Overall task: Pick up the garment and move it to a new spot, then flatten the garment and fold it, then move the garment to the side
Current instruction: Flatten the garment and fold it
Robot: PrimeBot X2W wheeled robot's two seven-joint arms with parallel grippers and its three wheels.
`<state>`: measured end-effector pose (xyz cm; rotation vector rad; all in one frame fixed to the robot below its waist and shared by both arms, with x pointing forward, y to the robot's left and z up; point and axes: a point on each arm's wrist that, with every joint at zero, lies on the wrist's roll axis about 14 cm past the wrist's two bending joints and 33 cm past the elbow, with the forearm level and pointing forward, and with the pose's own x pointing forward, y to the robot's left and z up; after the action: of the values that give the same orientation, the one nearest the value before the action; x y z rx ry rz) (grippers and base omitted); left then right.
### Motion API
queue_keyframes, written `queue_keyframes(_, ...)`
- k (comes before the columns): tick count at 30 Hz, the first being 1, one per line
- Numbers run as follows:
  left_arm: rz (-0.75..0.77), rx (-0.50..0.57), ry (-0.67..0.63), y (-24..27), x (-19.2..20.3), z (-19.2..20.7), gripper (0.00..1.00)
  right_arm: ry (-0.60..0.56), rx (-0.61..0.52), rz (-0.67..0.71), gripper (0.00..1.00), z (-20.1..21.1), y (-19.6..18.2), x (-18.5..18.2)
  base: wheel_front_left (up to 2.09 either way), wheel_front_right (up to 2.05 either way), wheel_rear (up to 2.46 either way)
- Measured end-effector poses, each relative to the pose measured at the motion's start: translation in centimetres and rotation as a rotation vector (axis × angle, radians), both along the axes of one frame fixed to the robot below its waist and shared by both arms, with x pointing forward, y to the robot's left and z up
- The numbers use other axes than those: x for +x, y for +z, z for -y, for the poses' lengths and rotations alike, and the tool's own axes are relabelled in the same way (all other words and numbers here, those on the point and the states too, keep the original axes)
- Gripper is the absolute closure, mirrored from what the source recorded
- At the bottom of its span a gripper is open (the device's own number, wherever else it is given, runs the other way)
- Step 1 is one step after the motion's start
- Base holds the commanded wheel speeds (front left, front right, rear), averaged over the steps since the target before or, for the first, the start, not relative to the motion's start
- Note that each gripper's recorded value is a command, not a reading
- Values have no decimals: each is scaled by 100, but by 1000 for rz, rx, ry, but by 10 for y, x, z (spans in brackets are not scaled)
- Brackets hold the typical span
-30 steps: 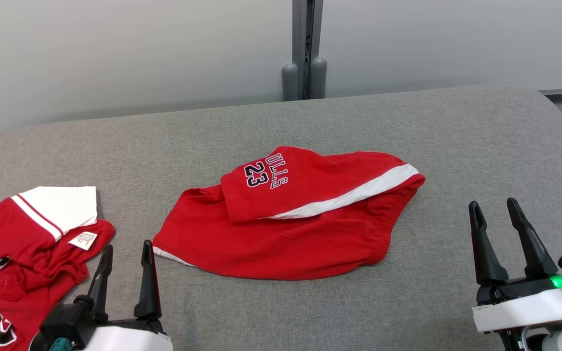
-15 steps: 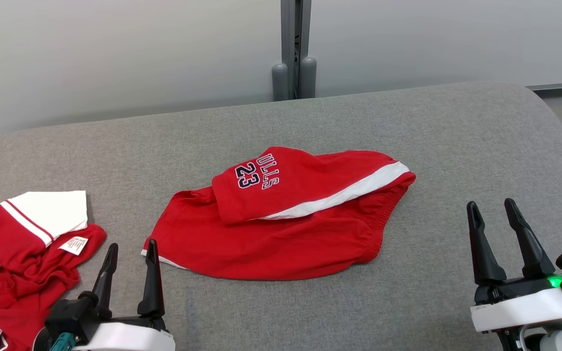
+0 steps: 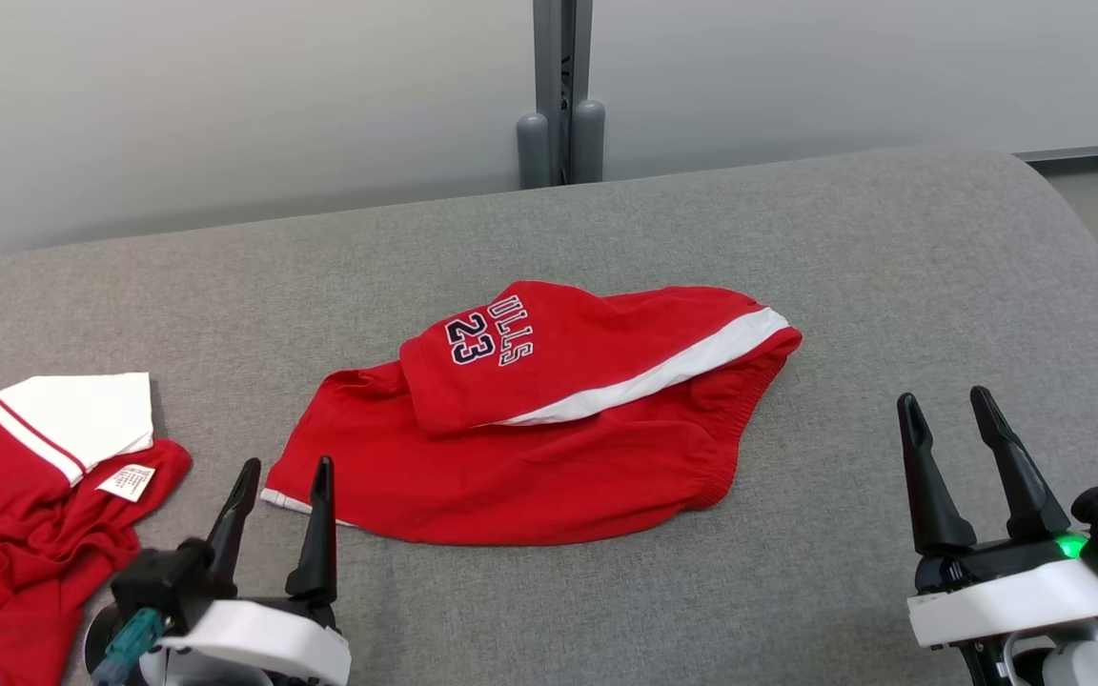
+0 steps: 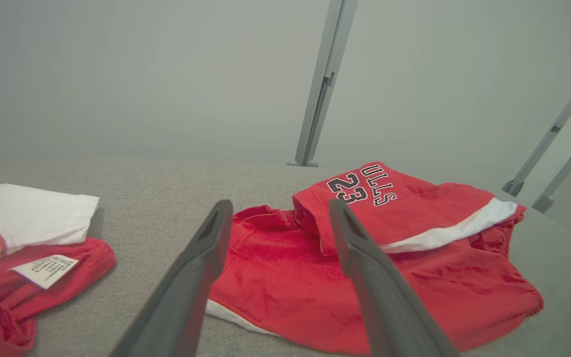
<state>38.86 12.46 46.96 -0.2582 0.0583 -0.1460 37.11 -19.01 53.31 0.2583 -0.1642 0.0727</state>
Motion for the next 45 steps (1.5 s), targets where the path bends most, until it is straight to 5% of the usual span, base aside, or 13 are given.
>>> queue_keyframes(13, -317, -45, -207, -51, 23, 45, 0, -32, 4, -15, 0, 10, -4, 2, 0, 0, 0)
queue_keyframes(25, -542, 45, -405, -88, 43, 76, 0, -119, 9, -38, 0, 34, -11, 0, 0, 0, 0)
queue_keyframes(39, -535, 83, -527, -79, 67, 98, 0, -185, -1, -54, 0, 53, -14, -6, 0, 0, 0)
queue_keyframes(40, -530, 82, -533, -77, 67, 100, 3, -186, 1, -53, 0, 53, -14, -5, 0, 0, 0)
queue_keyframes(42, -520, 80, -545, -73, 67, 103, 48, -185, 2, -54, 0, 53, -14, -5, 0, 0, 0)
queue_keyframes(43, -521, 80, -548, -73, 66, 104, 58, -183, 3, -54, 0, 52, -14, -5, 0, 0, 0)
queue_keyframes(44, -523, 81, -551, -72, 65, 104, 100, -180, 6, -54, 0, 51, -14, -4, 0, 0, 0)
queue_keyframes(45, -529, 87, -558, -72, 63, 104, 100, -177, 7, -54, 0, 49, -14, -4, 0, 0, 0)
